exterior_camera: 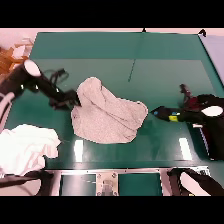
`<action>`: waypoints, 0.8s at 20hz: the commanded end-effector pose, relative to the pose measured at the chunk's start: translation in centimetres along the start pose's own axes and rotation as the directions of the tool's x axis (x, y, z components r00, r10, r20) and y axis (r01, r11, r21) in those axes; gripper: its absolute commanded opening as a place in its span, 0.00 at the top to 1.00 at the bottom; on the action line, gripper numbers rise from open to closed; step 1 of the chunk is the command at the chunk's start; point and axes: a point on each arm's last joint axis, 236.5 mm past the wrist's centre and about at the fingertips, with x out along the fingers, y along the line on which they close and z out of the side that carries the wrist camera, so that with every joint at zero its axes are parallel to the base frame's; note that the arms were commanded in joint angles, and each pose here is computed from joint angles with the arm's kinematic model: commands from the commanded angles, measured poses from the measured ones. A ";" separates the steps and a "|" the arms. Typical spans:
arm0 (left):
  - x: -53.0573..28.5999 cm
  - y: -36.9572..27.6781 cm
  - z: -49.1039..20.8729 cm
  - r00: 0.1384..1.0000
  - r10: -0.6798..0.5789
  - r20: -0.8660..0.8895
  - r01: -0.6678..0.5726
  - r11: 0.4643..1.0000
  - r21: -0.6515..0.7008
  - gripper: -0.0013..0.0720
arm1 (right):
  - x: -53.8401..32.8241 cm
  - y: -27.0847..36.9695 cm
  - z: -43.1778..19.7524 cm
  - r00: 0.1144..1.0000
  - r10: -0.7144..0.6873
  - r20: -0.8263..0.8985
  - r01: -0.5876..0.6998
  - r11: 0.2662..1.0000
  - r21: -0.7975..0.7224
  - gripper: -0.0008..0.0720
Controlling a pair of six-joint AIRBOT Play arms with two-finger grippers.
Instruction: Fold the shirts.
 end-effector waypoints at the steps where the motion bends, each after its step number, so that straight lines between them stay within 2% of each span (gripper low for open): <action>1: 4.9 -1.6 -6.5 0.997 -0.071 -0.043 0.069 0.996 -0.054 0.04 | -2.9 -3.7 3.9 0.991 -0.071 0.113 0.063 0.995 0.073 0.40; 3: 8.8 -3.5 -8.1 0.992 -0.120 -0.028 0.118 0.991 -0.066 0.04 | -1.8 -4.4 5.1 0.992 -0.066 0.107 0.055 0.993 0.101 0.40; 7: 14.2 -5.5 -9.6 0.991 -0.130 -0.029 0.128 0.989 -0.073 0.04 | 2.9 -3.9 4.9 0.999 0.009 -0.040 -0.004 0.991 0.132 0.40; 11: 15.2 -6.1 -10.4 0.990 -0.130 -0.052 0.125 0.989 -0.079 0.04 | 6.5 -2.0 4.2 0.980 0.095 -0.175 -0.072 0.989 0.130 0.40; 12: 15.2 -6.0 -10.1 0.991 -0.126 -0.037 0.122 0.988 -0.093 0.07 | 7.4 -1.5 3.9 0.973 0.105 -0.205 -0.081 0.989 0.122 0.40; 14: 15.3 -5.9 -9.1 0.992 -0.124 0.004 0.124 0.988 -0.092 0.30 | 9.2 -0.7 3.1 0.960 0.114 -0.254 -0.091 0.991 0.102 0.40; 15: 15.3 -5.9 -8.7 0.992 -0.123 0.022 0.125 0.988 -0.090 0.50 | 9.8 -0.3 2.7 0.955 0.117 -0.274 -0.095 0.991 0.093 0.41; 16: 15.2 -5.8 -8.2 0.992 -0.120 0.041 0.123 0.989 -0.086 0.76 | 10.3 0.1 2.3 0.950 0.119 -0.289 -0.099 0.992 0.084 0.47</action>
